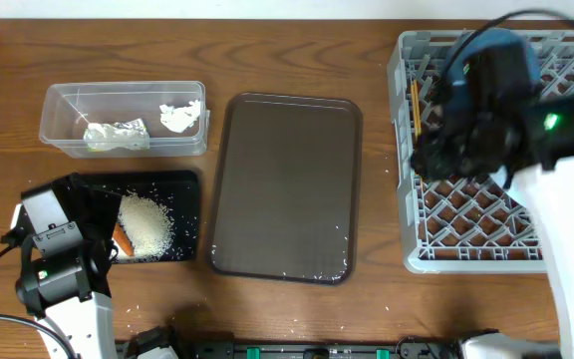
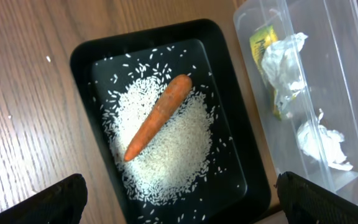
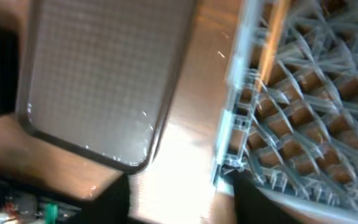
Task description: Sort waste into correct bins and load items into the dishwasher rack
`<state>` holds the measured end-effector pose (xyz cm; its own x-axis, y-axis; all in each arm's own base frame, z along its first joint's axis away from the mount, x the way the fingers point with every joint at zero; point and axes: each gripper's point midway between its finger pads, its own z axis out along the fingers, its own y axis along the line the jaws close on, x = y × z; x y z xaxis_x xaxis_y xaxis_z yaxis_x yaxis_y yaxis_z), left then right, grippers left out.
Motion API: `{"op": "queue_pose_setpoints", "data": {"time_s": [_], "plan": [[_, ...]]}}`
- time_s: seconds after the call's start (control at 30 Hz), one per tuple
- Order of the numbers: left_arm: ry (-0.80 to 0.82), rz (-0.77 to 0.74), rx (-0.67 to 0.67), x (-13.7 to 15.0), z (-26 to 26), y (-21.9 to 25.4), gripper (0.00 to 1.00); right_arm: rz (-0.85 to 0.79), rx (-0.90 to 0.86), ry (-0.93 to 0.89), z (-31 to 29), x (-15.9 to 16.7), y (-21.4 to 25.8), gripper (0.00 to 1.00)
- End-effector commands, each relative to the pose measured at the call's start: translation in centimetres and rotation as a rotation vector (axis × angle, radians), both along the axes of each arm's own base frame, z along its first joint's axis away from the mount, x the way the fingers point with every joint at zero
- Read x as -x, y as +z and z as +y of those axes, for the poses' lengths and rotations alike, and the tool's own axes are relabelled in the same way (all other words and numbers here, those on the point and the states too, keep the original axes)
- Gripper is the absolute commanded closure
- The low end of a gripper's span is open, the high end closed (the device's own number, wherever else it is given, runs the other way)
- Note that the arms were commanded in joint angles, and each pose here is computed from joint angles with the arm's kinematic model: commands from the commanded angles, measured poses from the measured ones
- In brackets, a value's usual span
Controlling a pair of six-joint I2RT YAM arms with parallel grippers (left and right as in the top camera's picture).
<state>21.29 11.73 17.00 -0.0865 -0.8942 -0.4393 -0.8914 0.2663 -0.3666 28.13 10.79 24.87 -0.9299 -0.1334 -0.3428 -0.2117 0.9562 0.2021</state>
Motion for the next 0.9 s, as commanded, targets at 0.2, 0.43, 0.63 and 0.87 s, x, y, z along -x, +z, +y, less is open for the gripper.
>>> {"op": "queue_pose_setpoints", "data": {"time_s": [0.2,0.43,0.63,0.87], "plan": [[0.016,0.003,0.002,0.2,0.2,-0.1,0.00,-0.055,-0.023,0.048,1.5,3.4,-3.9,0.01],[0.017,0.003,0.002,0.2,0.2,-0.1,0.00,0.023,0.005,0.047,1.0,4.5,-6.7,0.01],[0.017,0.003,0.002,0.2,0.2,-0.1,0.00,0.061,0.019,0.047,0.7,5.3,-7.1,0.01],[0.016,0.003,0.002,0.2,0.2,-0.1,0.00,0.035,0.009,0.060,1.1,4.7,-7.2,0.01]]}}
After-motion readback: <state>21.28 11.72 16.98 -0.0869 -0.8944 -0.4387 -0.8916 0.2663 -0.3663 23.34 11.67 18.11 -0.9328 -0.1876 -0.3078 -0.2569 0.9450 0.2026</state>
